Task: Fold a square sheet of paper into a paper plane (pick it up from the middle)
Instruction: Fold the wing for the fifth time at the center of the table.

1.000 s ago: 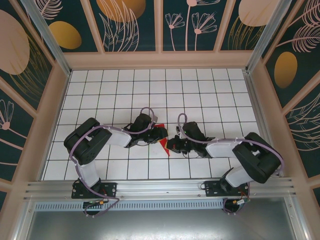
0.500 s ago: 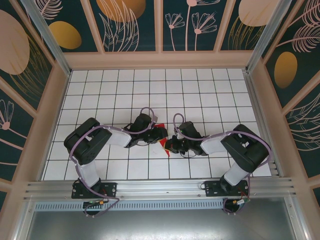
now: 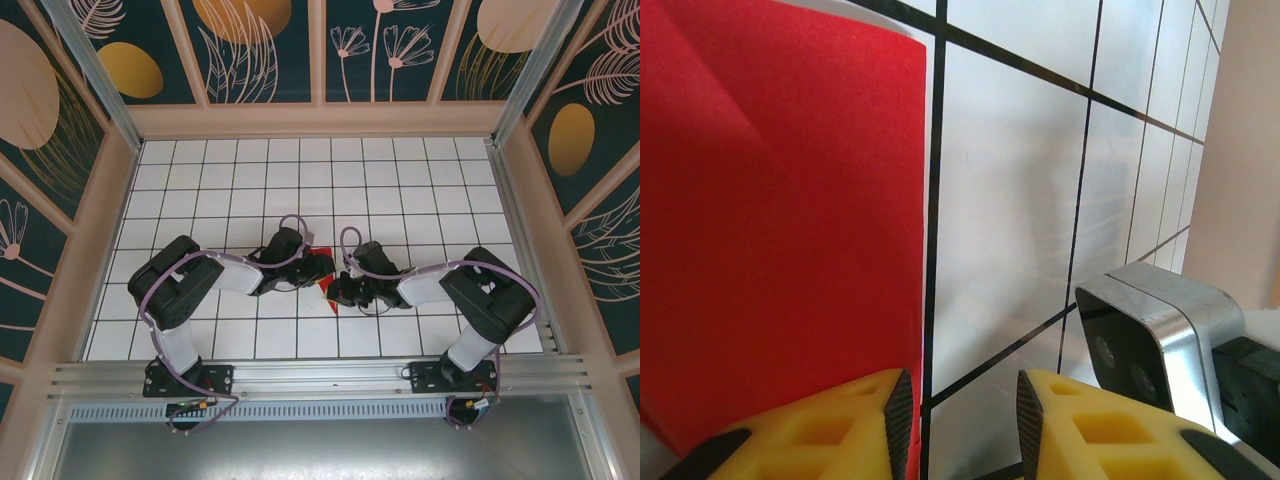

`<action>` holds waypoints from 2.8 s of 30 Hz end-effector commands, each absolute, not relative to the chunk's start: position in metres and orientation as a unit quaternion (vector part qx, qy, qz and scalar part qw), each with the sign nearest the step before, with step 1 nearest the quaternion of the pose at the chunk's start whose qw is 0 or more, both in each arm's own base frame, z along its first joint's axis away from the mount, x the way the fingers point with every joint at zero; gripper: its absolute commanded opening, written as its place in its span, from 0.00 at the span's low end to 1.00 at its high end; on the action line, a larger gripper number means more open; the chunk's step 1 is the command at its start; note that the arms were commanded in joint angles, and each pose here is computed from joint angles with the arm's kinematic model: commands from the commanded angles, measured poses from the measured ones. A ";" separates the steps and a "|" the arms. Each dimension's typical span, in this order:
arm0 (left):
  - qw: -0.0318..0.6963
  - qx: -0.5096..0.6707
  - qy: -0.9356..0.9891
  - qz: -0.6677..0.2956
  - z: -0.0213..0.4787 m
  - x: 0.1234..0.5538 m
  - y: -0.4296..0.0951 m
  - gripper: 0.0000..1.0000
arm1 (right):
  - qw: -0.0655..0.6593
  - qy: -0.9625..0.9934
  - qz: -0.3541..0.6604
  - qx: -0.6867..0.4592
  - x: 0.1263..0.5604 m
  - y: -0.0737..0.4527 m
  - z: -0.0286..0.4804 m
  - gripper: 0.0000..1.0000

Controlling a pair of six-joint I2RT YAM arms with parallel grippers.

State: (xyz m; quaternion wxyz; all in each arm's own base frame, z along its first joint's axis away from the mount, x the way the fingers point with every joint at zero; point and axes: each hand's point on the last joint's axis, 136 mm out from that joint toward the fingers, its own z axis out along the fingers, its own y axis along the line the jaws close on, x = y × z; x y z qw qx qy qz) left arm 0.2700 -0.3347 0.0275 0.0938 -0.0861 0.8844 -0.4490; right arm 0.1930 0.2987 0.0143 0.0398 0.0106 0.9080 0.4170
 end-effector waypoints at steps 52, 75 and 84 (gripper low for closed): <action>0.077 -0.127 0.925 -0.349 -0.031 0.258 -0.298 0.35 | -0.017 0.947 0.319 -0.036 0.105 0.254 -0.014 0.09; 0.075 -0.128 0.921 -0.359 -0.024 0.259 -0.302 0.35 | 0.118 0.899 0.420 0.027 0.206 0.301 0.057 0.10; 0.082 -0.130 0.921 -0.359 -0.020 0.261 -0.302 0.35 | 0.087 0.913 0.396 0.035 0.201 0.301 0.021 0.10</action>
